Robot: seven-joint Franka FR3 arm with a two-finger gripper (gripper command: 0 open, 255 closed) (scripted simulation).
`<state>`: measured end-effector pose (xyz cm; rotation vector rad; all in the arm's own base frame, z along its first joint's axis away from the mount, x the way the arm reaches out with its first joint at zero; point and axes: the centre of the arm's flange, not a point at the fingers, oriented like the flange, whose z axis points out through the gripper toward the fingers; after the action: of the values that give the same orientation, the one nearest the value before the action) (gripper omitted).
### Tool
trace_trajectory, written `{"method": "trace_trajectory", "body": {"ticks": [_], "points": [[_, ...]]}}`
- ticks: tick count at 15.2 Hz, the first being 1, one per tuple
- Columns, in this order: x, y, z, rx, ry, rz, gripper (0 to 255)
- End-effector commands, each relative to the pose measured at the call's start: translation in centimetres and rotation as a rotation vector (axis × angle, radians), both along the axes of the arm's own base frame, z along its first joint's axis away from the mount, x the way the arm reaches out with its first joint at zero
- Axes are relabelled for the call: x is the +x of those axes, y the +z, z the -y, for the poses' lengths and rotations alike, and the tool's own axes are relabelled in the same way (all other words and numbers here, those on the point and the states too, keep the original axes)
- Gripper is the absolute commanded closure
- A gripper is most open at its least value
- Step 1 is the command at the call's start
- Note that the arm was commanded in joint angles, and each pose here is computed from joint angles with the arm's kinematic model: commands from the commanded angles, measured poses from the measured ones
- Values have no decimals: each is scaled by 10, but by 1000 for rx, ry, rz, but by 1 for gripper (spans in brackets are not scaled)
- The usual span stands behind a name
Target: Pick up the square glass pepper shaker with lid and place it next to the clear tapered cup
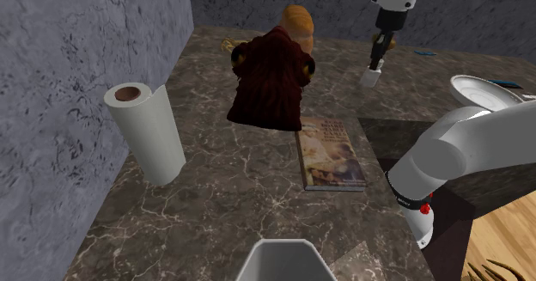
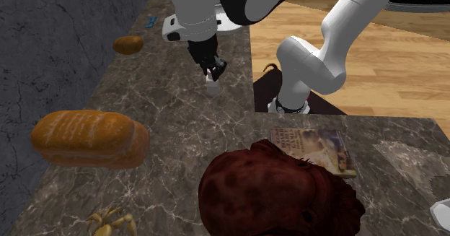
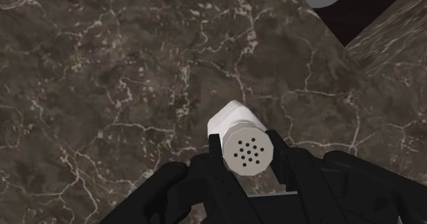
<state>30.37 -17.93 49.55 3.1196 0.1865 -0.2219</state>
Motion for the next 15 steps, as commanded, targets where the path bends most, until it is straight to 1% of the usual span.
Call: {"method": "trace_trajectory", "body": {"ticks": [1, 15], "points": [[1, 11, 0, 0, 0, 0, 255], [1, 85, 0, 0, 0, 0, 255]]}}
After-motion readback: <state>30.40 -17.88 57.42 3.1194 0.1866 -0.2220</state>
